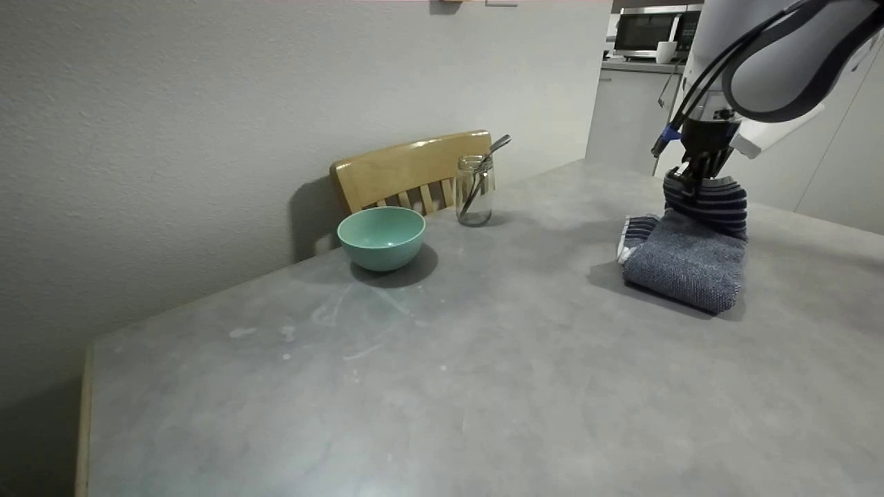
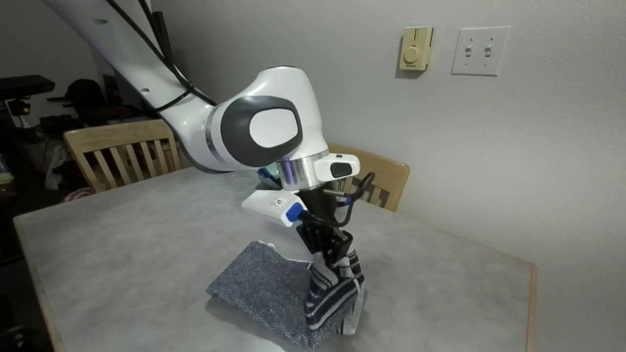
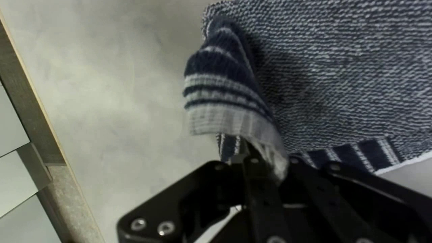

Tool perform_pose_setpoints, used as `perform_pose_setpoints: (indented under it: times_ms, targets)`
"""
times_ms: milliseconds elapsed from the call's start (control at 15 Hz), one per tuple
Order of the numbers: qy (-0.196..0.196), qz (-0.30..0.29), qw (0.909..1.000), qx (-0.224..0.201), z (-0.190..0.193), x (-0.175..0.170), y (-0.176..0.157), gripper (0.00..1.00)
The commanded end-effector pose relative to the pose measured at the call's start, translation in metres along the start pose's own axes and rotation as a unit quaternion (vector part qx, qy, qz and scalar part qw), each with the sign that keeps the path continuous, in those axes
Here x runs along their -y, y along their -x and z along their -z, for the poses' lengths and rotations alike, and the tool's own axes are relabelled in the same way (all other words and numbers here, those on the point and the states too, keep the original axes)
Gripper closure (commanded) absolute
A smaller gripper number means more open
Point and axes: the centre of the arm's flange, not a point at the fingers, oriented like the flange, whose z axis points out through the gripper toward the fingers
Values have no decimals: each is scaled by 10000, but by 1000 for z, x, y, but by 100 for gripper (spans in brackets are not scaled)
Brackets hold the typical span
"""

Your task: Unfold the towel once

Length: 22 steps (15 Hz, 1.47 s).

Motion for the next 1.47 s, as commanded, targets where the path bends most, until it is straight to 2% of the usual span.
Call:
perform_pose_setpoints:
  times_ms: [0,600,1133,1400]
  targets:
    - [-83,167,9998,-11,24,19,11,98]
    - [-366,689,9970,-34,37,75,26,98]
    - [-716,957,9927,-170,66,181,15,98]
    - [-933,1082,9894,-271,83,213,13,98]
